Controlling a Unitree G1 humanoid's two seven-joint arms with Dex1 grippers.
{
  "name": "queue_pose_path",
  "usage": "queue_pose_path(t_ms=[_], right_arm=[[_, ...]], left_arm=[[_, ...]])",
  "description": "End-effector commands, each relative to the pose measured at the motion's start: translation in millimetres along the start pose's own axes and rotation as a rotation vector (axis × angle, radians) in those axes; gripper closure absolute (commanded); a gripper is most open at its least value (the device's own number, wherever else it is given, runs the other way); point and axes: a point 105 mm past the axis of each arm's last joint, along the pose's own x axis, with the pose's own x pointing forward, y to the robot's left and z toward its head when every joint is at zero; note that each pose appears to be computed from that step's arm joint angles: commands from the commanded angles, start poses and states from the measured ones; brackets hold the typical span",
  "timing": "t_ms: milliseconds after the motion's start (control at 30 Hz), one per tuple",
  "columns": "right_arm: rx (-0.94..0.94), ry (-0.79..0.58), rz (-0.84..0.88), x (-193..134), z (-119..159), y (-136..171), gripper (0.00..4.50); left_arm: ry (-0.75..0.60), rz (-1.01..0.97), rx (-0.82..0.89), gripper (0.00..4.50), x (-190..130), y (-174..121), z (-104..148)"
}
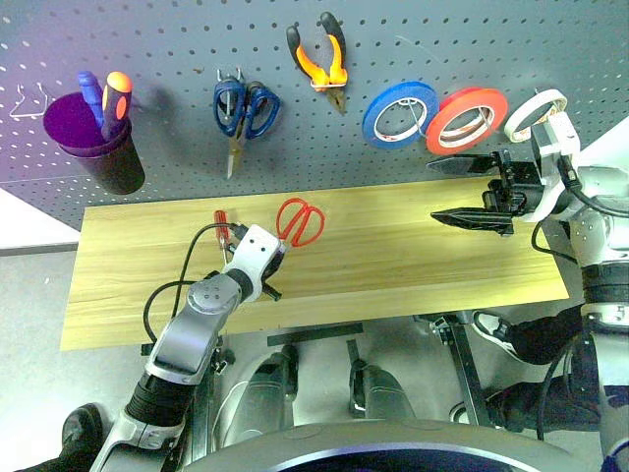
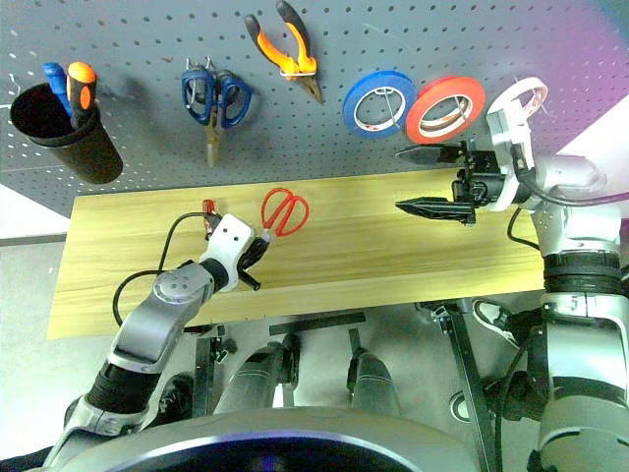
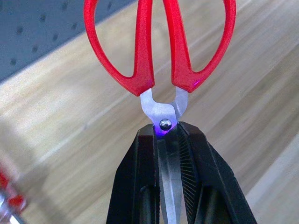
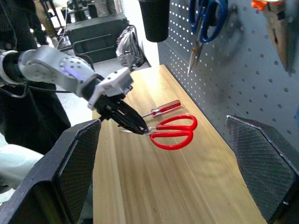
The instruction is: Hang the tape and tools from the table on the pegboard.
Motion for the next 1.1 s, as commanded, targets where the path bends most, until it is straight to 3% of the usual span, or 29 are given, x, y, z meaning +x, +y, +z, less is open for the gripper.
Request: queue_pose_path(t_ms=[33, 600, 1100], right_arm=[[-0.048, 0.009, -0.005, -4, 10, -3, 0.0], [-0.046, 0.049, -0.022, -12, 7, -6, 0.0], [-0.054, 0.069, -0.038, -16, 5, -11, 0.0]], left_arm=[[-0.084, -0.029, 0.005, 4.25, -11, -10, 18], [-0.247, 0.051, 0.049, 4.25, -47, 0, 53], [-0.431, 0.149, 0.225, 4.25, -83, 3, 81]])
